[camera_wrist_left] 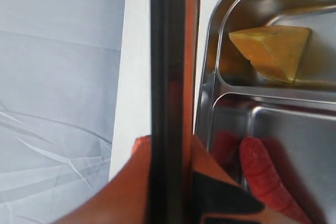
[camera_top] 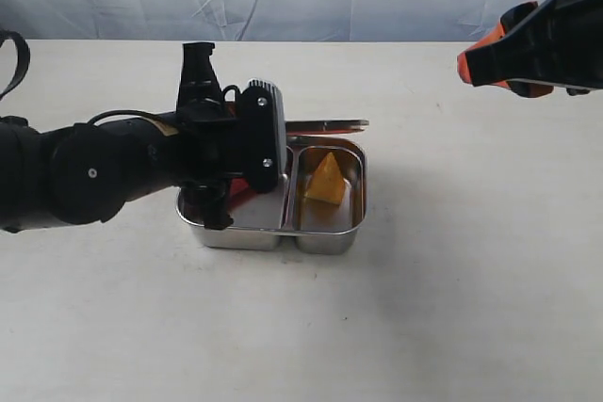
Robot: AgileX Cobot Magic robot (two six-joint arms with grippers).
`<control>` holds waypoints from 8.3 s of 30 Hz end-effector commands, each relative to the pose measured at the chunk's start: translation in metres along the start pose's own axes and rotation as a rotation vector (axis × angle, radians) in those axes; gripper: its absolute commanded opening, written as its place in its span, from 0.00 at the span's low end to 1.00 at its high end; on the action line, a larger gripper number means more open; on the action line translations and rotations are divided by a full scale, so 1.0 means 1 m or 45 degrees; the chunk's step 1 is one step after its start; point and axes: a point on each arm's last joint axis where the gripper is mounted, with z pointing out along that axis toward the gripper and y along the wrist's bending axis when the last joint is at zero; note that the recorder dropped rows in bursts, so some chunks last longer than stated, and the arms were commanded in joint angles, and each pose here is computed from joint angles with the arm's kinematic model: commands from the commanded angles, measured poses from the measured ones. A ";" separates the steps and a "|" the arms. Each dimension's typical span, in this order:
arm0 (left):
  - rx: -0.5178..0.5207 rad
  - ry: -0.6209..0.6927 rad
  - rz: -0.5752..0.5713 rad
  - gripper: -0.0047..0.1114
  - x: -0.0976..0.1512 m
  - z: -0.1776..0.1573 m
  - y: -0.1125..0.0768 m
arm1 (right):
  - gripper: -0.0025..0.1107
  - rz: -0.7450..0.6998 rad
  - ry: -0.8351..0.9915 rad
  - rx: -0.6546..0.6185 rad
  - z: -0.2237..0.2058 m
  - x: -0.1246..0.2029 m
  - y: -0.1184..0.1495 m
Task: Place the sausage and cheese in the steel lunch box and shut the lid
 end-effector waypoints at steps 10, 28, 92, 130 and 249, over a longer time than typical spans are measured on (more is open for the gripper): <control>0.027 0.020 -0.014 0.04 -0.026 -0.003 -0.023 | 0.34 -0.009 -0.018 0.021 -0.004 -0.002 -0.002; 0.186 0.134 -0.100 0.04 -0.025 -0.002 -0.045 | 0.34 -0.004 -0.018 0.021 -0.004 -0.002 -0.002; 0.367 0.092 -0.335 0.39 -0.031 -0.004 -0.057 | 0.34 0.629 0.381 -0.093 0.140 0.080 -0.011; 0.292 0.231 -0.493 0.55 -0.022 -0.004 -0.054 | 0.02 0.643 0.334 -0.066 0.143 0.078 -0.014; -0.610 0.778 -0.661 0.04 0.026 -0.093 -0.025 | 0.02 0.517 0.537 -0.068 0.189 0.090 -0.022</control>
